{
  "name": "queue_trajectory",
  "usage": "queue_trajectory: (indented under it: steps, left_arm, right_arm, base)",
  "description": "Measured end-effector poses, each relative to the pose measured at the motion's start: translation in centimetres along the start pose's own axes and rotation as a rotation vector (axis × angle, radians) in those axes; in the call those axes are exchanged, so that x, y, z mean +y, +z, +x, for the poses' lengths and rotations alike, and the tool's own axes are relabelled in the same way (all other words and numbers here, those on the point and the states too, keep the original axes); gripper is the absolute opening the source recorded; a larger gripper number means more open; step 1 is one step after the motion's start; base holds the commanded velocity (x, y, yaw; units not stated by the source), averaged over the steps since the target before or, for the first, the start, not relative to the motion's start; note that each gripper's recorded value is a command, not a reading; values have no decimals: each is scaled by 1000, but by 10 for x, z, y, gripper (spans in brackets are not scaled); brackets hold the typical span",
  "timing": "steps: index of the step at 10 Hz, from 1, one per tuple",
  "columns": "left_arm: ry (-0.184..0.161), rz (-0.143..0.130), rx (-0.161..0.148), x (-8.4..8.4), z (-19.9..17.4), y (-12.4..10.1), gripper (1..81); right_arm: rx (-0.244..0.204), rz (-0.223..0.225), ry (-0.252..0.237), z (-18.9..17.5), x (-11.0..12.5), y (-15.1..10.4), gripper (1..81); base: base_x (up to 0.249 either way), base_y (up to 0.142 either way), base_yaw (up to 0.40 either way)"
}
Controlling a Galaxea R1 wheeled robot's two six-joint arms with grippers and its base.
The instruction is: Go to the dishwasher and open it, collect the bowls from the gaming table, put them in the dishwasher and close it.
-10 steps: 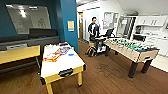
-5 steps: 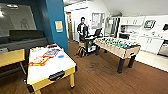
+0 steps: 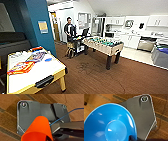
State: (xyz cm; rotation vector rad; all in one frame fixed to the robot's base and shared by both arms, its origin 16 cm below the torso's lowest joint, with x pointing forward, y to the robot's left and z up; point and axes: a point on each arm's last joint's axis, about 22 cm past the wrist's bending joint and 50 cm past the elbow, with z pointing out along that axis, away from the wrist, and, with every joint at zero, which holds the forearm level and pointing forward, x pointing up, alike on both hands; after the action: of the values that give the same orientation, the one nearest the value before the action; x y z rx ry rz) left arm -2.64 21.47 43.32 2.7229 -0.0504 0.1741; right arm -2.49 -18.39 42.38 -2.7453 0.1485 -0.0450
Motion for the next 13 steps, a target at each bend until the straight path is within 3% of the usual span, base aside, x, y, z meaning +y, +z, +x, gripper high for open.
queue_trajectory:
  steps: [4, 7, 9, 13]
  left_arm:
    - [0, 0, -1, 0, 0, 0, 10]
    - [5, 1, 11, -2, 9, 0, 10]
    - [-1, 1, -5, 0, -4, 0, 10]
    - [0, 0, -2, 0, -2, 0, 10]
  right_arm:
    - [0, 0, 1, 0, 0, 0, 10]
    - [-4, 1, 7, -5, 0, 0, 10]
    - [-2, -2, 3, -2, 1, 0, 10]
    - [-3, -2, 3, -3, 1, 0, 10]
  base:
    - [0, 0, -342]
    - [0, -202, 0]
    - [0, 0, 0]
    - [0, 0, 0]
